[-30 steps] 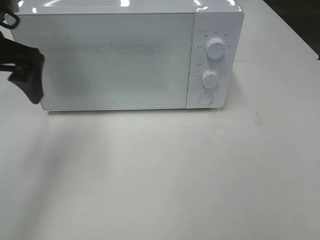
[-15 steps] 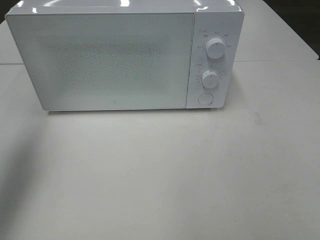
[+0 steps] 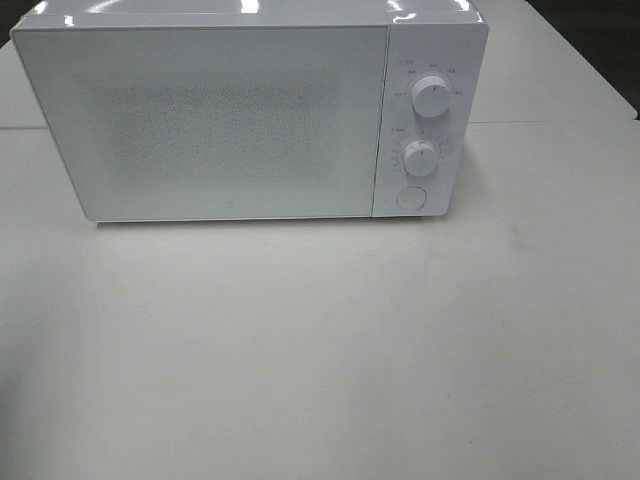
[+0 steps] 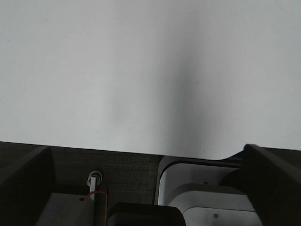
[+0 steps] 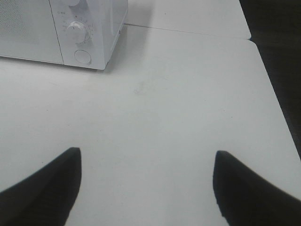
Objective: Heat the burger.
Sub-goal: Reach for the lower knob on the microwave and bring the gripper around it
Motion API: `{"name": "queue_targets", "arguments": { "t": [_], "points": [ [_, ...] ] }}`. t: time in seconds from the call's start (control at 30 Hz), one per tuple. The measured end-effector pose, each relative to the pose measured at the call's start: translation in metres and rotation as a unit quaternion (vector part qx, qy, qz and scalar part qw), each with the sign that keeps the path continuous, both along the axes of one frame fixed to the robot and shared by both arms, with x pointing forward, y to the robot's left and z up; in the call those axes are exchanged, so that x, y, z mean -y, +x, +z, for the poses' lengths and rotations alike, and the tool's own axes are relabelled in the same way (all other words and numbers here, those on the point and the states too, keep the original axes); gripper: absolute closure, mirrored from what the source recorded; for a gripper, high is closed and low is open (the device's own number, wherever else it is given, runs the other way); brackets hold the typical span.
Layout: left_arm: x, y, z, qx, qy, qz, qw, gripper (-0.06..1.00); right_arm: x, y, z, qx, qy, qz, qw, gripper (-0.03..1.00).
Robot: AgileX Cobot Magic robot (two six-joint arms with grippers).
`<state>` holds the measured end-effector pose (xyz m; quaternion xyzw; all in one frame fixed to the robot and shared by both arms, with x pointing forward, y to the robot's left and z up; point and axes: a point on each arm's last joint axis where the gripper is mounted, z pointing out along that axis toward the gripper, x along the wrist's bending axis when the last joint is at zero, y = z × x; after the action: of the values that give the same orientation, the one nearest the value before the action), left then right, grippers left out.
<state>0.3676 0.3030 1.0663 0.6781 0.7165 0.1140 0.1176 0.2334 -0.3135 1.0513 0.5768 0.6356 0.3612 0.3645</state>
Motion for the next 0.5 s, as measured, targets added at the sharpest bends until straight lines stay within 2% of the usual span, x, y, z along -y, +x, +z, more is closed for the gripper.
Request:
{"name": "queue_targets", "arguments": {
  "t": [0.07,0.17,0.23,0.33,0.4,0.47,0.5],
  "points": [
    [0.0,-0.02,0.0,0.036,0.001,-0.002,0.999,-0.05,0.0,0.0,0.0,0.0,0.0,0.0,1.0,0.22],
    [0.0,-0.027,0.0,0.048,0.003,-0.005,0.999,-0.05,0.0,0.0,0.0,0.0,0.0,0.0,1.0,0.22],
    [0.001,-0.054,0.0,0.1,0.008,-0.015,0.995,-0.05,0.0,0.0,0.0,0.0,0.0,0.0,1.0,0.22],
    [0.001,-0.061,-0.001,0.113,0.009,-0.015,0.993,-0.05,0.0,0.0,0.0,0.0,0.0,0.0,1.0,0.22],
    [0.001,-0.083,-0.009,0.156,0.012,-0.019,0.988,-0.05,0.0,0.0,0.0,0.0,0.0,0.0,1.0,0.22],
    [0.001,-0.089,-0.01,0.167,0.012,-0.019,0.986,-0.05,0.0,0.0,0.0,0.0,0.0,0.0,1.0,0.22],
    [0.002,-0.097,-0.009,0.199,0.011,-0.019,0.98,-0.05,0.0,0.0,0.0,0.0,0.0,0.0,1.0,0.22]
  ]
}}
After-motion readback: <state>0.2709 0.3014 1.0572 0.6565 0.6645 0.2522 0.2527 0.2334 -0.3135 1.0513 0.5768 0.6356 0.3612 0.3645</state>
